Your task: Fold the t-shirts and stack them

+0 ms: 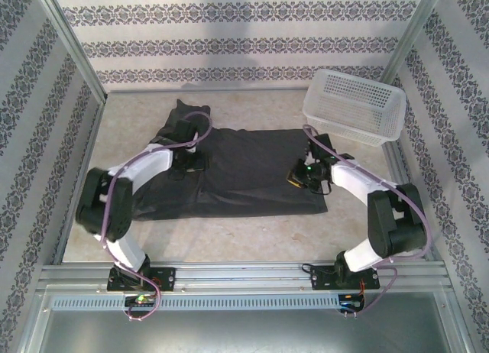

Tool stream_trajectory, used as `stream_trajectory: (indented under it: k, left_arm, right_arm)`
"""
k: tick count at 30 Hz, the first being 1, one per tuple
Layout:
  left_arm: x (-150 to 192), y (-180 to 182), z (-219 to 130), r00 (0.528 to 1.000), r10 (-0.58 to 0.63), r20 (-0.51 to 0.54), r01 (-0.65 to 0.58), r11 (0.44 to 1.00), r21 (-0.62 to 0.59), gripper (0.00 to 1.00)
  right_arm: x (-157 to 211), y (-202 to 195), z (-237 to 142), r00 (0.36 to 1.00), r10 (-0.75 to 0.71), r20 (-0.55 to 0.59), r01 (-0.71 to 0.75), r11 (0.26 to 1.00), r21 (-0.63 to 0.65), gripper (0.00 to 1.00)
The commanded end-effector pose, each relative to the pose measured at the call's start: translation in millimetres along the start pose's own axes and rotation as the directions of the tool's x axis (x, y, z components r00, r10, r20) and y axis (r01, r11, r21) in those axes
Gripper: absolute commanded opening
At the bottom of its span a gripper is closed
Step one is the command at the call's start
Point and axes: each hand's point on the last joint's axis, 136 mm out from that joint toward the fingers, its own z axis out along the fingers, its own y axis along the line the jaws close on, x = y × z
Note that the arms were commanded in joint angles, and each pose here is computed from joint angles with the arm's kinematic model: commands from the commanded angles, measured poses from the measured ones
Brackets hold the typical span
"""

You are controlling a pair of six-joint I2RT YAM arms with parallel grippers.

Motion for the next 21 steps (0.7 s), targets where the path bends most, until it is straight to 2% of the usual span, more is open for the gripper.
stream_trajectory:
  k: [1, 5, 8, 11, 15, 17, 21]
  left_arm:
    - [3.0, 37.4, -25.4, 0.966, -0.245, 0.082, 0.249, 0.968, -0.035, 0.49]
    - [40.7, 85.8, -30.3, 0.887, -0.458, 0.062, 0.462, 0.882, -0.088, 0.38]
    - [69.2, 114.2, -25.9, 0.823, -0.568, 0.036, 0.567, 0.813, -0.133, 0.32]
    - [84.1, 135.9, -19.3, 0.765, -0.644, 0.029, 0.638, 0.751, -0.17, 0.31]
    - [100.4, 166.6, -11.9, 0.688, -0.725, 0.03, 0.702, 0.655, -0.279, 0.31]
    - [105.6, 179.1, -11.0, 0.642, -0.766, 0.042, 0.734, 0.598, -0.321, 0.31]
    - [108.1, 189.0, -10.6, 0.555, -0.829, 0.066, 0.799, 0.51, -0.318, 0.31]
  right_arm:
    - [-10.5, -24.2, -6.6, 0.991, 0.104, 0.079, -0.106, 0.994, 0.019, 0.1]
    - [-8.7, -48.2, 1.1, 0.981, 0.184, 0.069, -0.188, 0.981, 0.056, 0.06]
    - [-8.7, -59.4, 8.7, 0.972, 0.226, 0.058, -0.231, 0.968, 0.095, 0.04]
    - [-13.2, -73.3, 10.2, 0.967, 0.244, 0.07, -0.252, 0.951, 0.176, 0.03]
    - [-22.9, -85.0, 6.5, 0.96, 0.27, 0.079, -0.281, 0.918, 0.281, 0.03]
    - [-21.0, -86.1, 7.1, 0.959, 0.279, 0.053, -0.281, 0.901, 0.331, 0.04]
    - [-2.9, -87.4, 9.7, 0.96, 0.276, -0.04, -0.231, 0.866, 0.444, 0.05]
